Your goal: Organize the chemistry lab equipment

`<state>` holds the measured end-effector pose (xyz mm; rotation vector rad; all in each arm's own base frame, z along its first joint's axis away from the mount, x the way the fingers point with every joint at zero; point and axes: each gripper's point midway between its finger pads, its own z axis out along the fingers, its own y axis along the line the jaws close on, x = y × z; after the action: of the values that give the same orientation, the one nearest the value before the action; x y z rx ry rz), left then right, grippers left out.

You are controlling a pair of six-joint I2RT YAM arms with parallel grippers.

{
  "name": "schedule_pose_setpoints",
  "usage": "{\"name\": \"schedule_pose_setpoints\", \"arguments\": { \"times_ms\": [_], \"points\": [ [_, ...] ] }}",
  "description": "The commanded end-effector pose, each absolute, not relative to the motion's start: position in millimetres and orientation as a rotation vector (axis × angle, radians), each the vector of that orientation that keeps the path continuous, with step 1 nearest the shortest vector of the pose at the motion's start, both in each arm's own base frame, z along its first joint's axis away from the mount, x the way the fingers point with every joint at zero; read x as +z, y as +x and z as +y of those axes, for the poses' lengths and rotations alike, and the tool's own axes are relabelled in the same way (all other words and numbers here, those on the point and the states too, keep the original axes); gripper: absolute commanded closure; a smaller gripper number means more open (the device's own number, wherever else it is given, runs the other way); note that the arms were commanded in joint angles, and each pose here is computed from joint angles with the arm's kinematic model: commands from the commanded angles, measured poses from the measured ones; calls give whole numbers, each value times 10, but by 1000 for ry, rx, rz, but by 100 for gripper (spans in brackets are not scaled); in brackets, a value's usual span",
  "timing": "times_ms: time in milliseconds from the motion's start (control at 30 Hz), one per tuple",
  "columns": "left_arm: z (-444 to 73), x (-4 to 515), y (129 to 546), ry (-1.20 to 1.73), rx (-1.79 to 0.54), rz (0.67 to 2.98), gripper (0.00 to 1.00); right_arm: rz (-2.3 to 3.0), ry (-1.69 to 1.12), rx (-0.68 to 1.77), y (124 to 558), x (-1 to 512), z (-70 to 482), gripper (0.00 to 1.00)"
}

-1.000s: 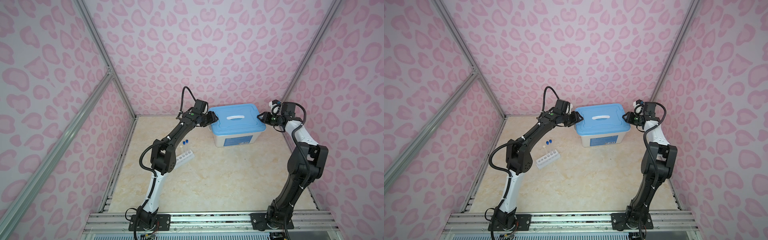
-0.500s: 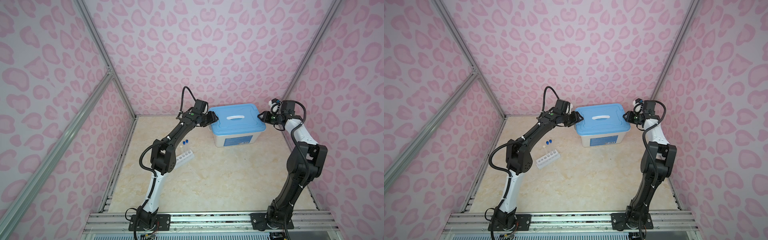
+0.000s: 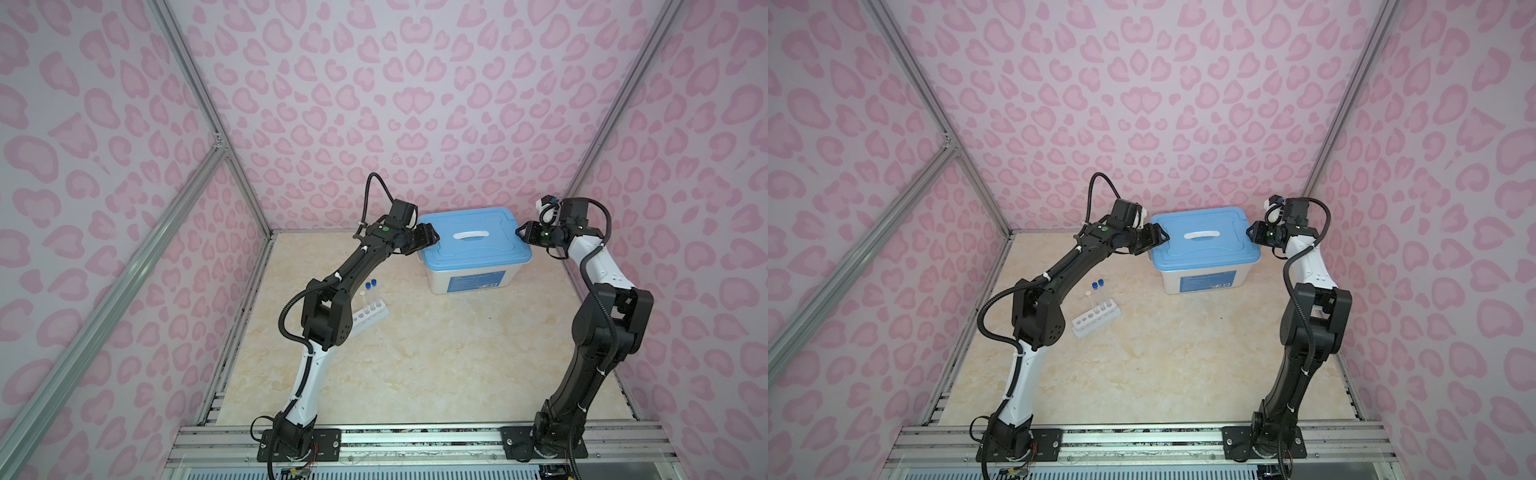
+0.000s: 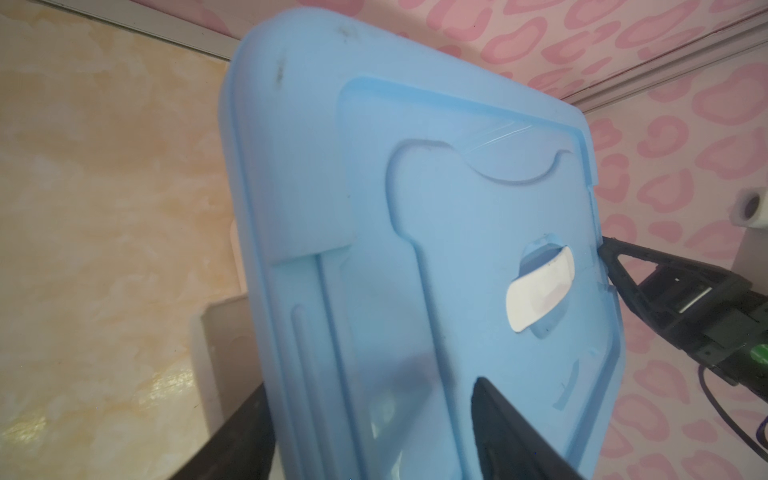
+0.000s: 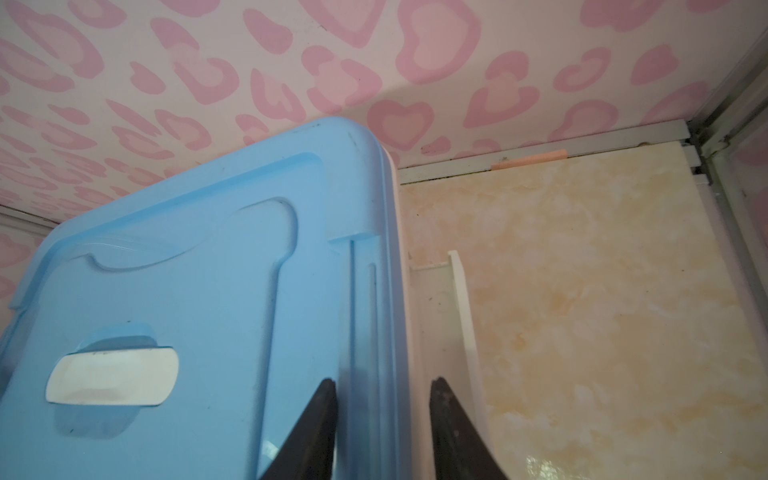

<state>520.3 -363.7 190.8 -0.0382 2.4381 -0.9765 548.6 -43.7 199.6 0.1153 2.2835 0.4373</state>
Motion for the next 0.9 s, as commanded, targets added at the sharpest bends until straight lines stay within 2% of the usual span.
{"name": "schedule_pose_setpoints", "arguments": {
  "times_ms": [0, 233, 867],
  "points": [
    [-3501, 2226, 5158, -19, -910, 2391, 25, 2342, 133, 403, 5430, 1840, -483, 63],
    [-3395, 2320, 5156, -11, -835, 2377, 24, 2355, 133, 372, 5436, 1823, -515, 65],
    [-3391, 2466, 5146, 36, -829, 2344, 23, 2332, 119, 430, 5459, 1889, -438, 64]
  ]
}}
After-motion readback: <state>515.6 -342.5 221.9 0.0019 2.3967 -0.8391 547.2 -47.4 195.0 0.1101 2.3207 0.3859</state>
